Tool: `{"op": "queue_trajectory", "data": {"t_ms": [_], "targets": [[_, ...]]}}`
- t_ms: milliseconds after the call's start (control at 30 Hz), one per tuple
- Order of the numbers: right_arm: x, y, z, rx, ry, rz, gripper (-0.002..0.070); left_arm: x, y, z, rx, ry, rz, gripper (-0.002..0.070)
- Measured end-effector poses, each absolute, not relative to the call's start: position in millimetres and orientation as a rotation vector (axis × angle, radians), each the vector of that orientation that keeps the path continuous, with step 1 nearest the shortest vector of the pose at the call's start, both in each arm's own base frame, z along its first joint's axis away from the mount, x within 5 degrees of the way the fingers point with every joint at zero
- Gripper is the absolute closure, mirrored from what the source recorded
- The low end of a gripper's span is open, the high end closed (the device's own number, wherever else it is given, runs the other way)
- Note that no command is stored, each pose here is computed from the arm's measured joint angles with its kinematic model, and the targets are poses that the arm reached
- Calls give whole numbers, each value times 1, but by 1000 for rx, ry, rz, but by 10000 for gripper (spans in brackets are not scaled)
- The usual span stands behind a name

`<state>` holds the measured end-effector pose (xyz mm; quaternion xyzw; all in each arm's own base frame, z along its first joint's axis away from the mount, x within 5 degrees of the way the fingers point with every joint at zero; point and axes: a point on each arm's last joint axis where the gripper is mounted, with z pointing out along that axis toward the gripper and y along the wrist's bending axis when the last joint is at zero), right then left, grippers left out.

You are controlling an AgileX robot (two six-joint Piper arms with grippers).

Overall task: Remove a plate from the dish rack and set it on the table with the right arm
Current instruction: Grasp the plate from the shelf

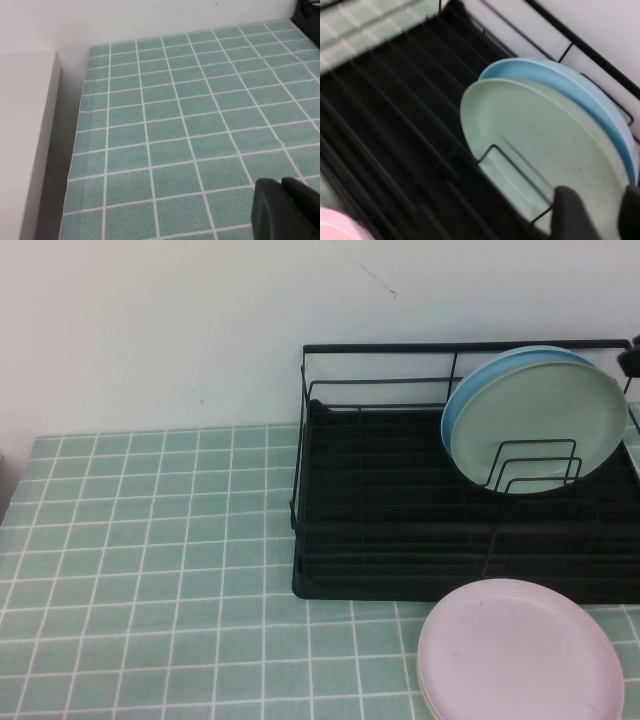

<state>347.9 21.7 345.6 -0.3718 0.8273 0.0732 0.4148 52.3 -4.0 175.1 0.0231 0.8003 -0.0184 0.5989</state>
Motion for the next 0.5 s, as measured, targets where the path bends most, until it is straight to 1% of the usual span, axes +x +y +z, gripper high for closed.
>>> {"op": "queue_trajectory", "data": {"t_ms": [100,200,300,400,500], "targets": [[375,21,336,-1060,2071,176,396,52,-4,175,54,1856,-43,678],[396,19,321,-1182,2086,180,337,52,-4,175,54,1856,-43,678],[410,16,310,-1320,2063,129,318,52,-4,175,54,1856,-43,678],[419,15,299,-1463,1994,73,316,52,-4,175,54,1856,-43,678],[427,13,291,-1516,1955,31,315,52,-4,175,54,1856,-43,678]]}}
